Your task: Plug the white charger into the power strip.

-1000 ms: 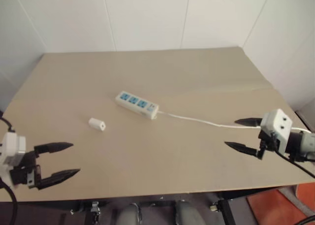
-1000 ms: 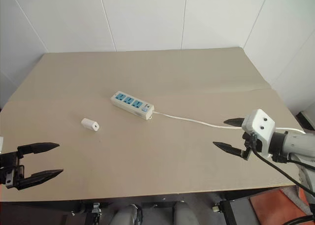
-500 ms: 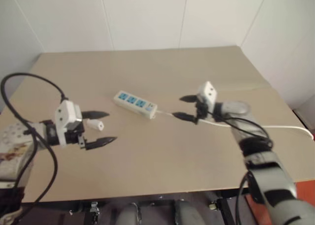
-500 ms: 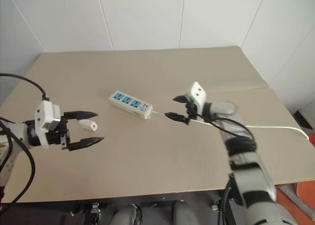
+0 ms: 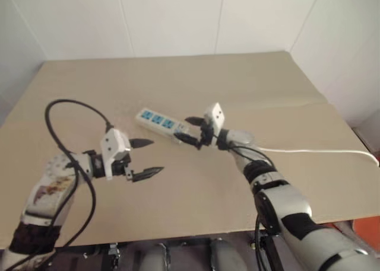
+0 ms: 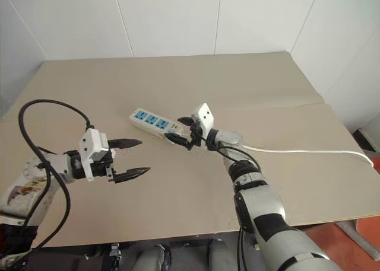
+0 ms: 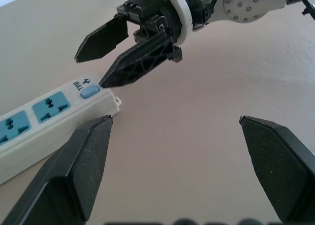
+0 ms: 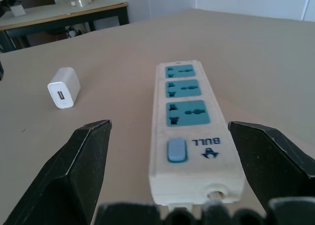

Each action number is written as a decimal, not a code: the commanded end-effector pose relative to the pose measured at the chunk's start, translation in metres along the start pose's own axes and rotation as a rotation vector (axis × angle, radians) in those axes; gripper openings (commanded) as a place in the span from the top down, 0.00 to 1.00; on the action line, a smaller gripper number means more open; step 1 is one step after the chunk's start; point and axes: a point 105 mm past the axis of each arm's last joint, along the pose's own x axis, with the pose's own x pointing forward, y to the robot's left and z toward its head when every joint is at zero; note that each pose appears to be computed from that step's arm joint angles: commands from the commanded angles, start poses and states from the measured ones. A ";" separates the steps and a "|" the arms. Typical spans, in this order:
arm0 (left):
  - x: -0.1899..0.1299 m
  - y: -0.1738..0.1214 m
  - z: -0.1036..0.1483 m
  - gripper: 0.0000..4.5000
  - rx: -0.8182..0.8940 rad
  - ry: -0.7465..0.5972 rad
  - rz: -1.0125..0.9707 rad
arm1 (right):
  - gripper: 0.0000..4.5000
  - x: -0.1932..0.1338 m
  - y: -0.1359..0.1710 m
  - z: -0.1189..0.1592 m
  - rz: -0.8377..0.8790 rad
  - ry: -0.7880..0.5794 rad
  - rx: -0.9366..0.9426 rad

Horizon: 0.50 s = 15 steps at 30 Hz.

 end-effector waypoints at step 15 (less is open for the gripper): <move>-0.005 -0.011 -0.005 0.00 0.030 0.059 -0.030 | 0.01 0.014 0.001 -0.010 -0.067 0.083 -0.073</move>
